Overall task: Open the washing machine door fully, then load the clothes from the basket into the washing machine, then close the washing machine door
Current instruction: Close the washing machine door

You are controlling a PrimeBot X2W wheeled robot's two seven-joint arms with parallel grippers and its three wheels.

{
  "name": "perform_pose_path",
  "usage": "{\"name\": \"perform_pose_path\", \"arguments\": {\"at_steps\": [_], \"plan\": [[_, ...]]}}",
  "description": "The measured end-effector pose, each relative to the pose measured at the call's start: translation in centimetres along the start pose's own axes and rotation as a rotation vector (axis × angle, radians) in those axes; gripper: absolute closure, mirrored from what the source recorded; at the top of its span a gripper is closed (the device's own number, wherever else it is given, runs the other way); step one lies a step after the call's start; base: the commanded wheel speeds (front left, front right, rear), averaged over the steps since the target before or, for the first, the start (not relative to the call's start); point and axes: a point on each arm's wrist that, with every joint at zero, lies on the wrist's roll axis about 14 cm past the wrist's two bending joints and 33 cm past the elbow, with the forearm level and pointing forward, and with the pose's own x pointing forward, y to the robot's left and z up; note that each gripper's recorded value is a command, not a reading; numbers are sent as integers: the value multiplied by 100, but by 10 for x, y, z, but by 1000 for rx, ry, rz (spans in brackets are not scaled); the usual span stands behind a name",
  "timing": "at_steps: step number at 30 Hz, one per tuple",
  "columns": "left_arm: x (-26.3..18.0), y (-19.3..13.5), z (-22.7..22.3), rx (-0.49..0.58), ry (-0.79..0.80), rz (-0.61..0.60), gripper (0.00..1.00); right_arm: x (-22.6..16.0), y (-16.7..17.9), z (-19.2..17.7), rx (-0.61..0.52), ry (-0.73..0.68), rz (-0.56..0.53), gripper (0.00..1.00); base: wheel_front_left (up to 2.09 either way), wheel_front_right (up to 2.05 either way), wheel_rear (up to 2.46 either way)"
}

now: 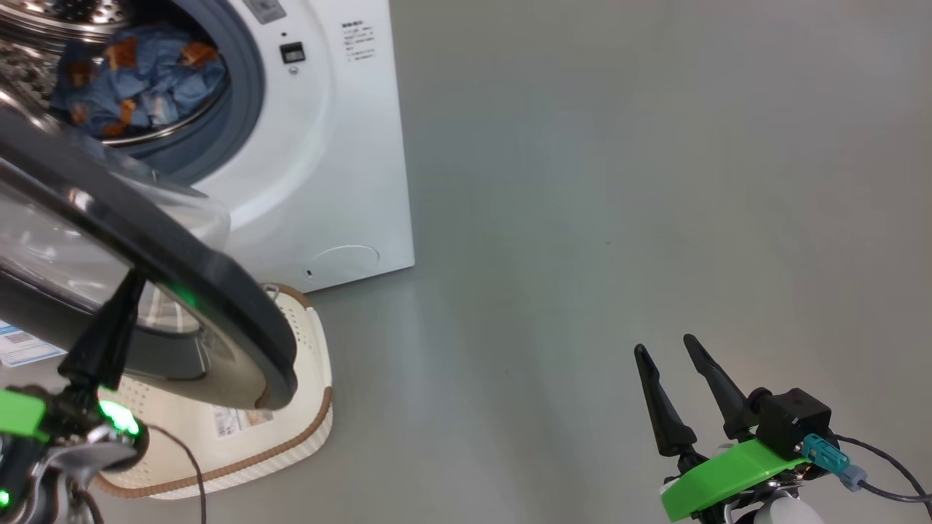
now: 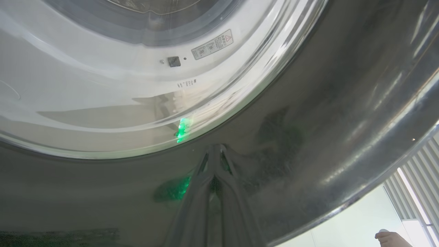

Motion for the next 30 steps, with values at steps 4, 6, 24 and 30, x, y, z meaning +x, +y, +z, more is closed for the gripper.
{"name": "perform_pose_path", "arguments": {"at_steps": [4,6,24,30], "plan": [[19,2,1,-11,-12,0,100,-3,-6,-1,-3,5,-20,0,0,0,0],[23,3,1,-14,-11,-5,100,-3,-7,-2,-3,7,-23,0,0,0,0],[-20,-2,24,12,-179,12,100,10,18,2,15,-10,53,0,0,0,0],[-48,-3,31,20,-270,18,100,14,31,2,20,-10,92,0,0,0,0]]}}
